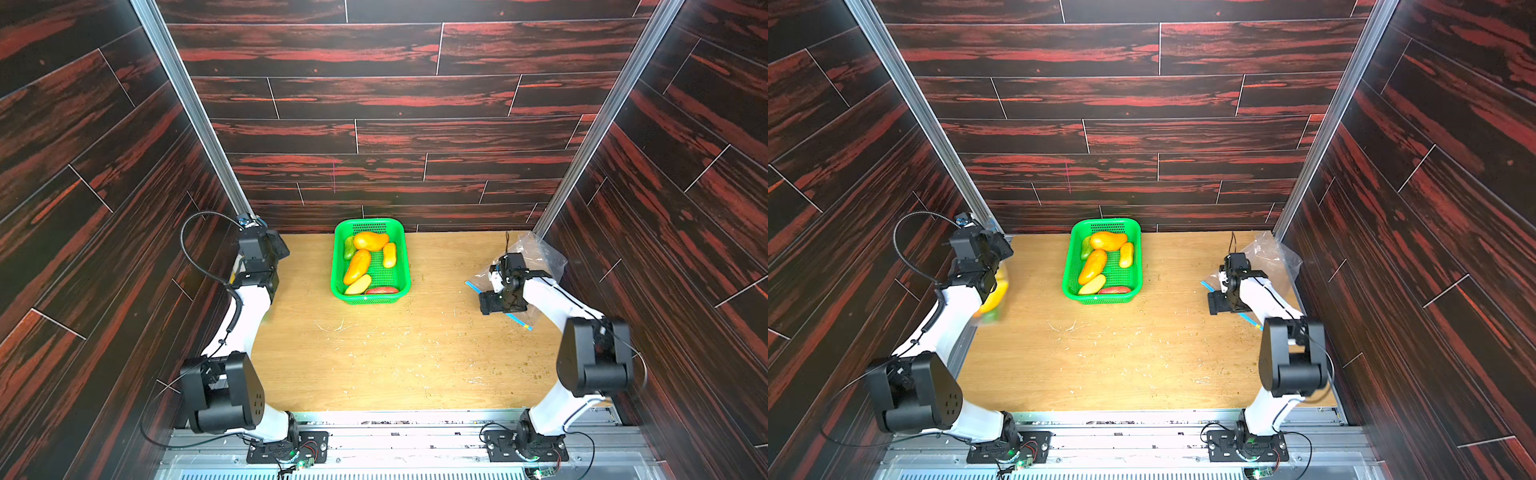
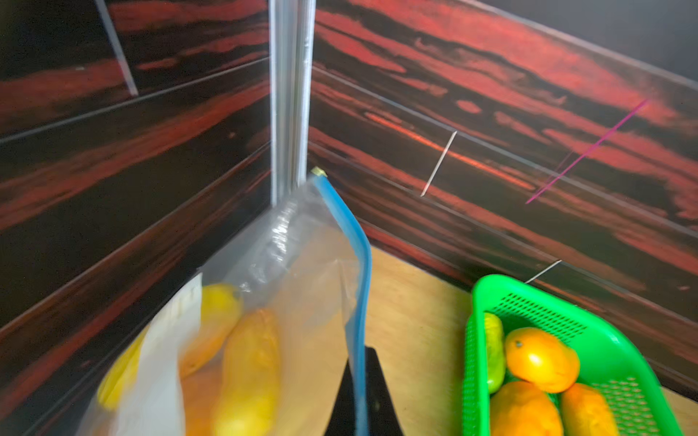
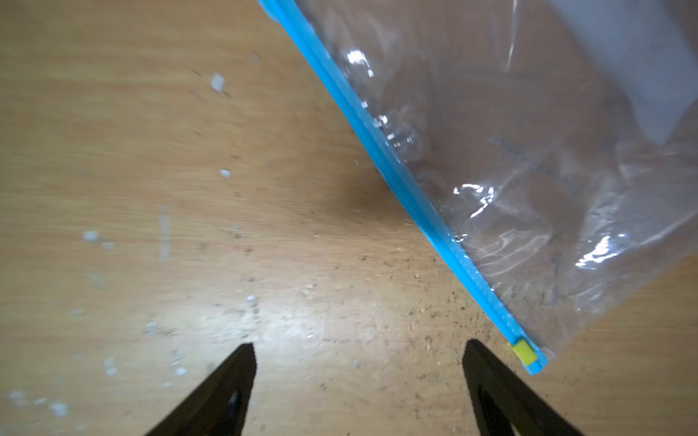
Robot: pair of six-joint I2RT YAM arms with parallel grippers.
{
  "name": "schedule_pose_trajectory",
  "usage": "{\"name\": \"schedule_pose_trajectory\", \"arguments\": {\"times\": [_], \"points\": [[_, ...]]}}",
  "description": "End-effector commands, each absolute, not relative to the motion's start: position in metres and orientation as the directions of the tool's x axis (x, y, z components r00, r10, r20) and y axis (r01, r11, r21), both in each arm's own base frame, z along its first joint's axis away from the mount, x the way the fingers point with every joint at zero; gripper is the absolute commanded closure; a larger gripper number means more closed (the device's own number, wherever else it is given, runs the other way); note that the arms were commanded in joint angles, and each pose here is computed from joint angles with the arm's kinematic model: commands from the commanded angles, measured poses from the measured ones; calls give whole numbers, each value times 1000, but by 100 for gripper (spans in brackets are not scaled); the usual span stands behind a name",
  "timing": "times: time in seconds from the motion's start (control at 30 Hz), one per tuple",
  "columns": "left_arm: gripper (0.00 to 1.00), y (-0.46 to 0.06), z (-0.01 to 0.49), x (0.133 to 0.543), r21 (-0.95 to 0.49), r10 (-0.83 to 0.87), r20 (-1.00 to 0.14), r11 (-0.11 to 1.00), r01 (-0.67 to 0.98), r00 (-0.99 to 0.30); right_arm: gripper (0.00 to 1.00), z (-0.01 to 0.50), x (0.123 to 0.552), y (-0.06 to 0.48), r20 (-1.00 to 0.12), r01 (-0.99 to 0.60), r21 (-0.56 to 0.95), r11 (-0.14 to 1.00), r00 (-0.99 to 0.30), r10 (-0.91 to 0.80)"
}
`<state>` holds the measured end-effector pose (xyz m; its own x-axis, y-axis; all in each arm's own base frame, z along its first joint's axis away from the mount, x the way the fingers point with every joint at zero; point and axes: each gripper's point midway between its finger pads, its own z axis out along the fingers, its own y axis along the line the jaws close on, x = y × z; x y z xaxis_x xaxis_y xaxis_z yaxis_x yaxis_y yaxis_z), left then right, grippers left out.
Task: Place the mango in a zip-top bag and seal the zipper
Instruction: Place the zipper food storage bag at the corner of the board.
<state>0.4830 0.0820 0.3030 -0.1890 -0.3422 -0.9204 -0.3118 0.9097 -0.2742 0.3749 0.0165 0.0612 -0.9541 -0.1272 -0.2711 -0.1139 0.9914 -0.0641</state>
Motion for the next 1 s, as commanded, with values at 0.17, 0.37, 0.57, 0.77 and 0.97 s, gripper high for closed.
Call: {"name": "schedule_pose_trajectory", "arguments": {"times": [0.17,0.37,0.57,0.77,0.97], "points": [[100,69,378,483,-314,-323,-946,929,-193,-16,20,27,389,-9,-241,-105,-79,991,-963,-121],[100,63,383,483,-317,-323,-946,936,-149,-11,20,33,408,-11,-283,-123,-85,989,-949,-142],[100,69,354,508,-292,-308,-949,938,-188,-67,22,32,415,-17,-267,-147,-111,983,-948,-172],[99,50,360,535,-314,-319,-943,947,-63,-93,25,32,414,-19,-262,-196,-91,976,-941,-213],[48,30,338,538,-438,-430,-894,898,41,-126,28,18,410,-22,-234,-234,-76,969,-941,-245]]}}
